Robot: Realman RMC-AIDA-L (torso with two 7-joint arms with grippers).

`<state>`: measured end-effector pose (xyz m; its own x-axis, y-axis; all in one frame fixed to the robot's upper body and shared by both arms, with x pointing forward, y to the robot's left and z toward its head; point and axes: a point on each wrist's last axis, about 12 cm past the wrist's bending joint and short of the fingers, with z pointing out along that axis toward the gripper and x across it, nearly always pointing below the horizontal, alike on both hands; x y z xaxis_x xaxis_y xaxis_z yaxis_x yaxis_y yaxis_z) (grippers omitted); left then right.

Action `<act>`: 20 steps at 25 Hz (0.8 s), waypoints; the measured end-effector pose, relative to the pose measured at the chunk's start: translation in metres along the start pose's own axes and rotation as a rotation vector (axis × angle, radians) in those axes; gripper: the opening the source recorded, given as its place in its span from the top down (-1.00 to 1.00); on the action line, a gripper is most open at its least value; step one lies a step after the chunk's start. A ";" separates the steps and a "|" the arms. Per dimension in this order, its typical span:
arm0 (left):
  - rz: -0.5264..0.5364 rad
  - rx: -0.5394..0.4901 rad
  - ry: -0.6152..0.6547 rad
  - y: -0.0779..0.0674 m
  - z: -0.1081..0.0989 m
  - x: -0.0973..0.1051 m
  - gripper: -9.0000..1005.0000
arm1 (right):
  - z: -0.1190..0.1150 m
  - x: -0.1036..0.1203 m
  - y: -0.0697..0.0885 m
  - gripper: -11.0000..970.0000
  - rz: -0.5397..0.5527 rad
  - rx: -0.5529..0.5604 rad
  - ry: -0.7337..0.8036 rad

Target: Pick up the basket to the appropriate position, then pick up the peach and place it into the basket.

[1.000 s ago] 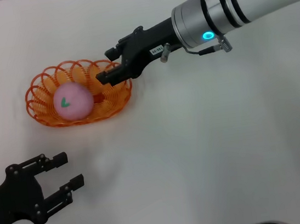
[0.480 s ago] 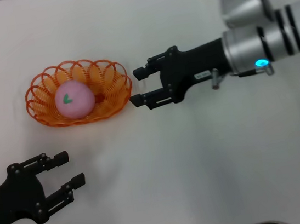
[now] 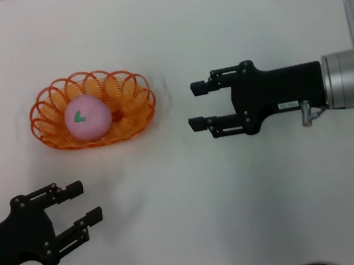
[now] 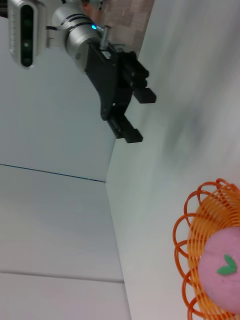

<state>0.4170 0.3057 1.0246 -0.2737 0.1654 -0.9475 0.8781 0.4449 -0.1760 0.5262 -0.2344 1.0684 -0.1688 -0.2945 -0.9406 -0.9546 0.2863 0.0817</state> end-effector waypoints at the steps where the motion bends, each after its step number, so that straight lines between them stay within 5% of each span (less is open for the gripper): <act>1: -0.001 0.002 0.000 0.000 0.000 0.000 -0.10 | -0.001 0.003 0.002 -0.42 -0.001 0.003 0.001; 10: -0.023 0.019 -0.007 -0.006 0.002 0.005 -0.10 | -0.009 0.025 0.014 -0.58 -0.007 0.027 -0.016; 16: -0.028 0.014 -0.010 -0.008 0.001 0.006 -0.10 | -0.022 0.044 0.022 -0.93 -0.005 0.098 -0.039; 20: -0.029 0.015 -0.010 -0.009 0.001 0.006 -0.10 | -0.031 0.056 0.029 -0.93 0.001 0.145 -0.049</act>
<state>0.4080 0.3020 1.0197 -0.2951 0.1436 -0.9446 0.8756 0.4364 -0.2072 0.4818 -0.2713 1.0283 -0.1544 -0.2498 -0.9559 -0.9082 0.4168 0.0378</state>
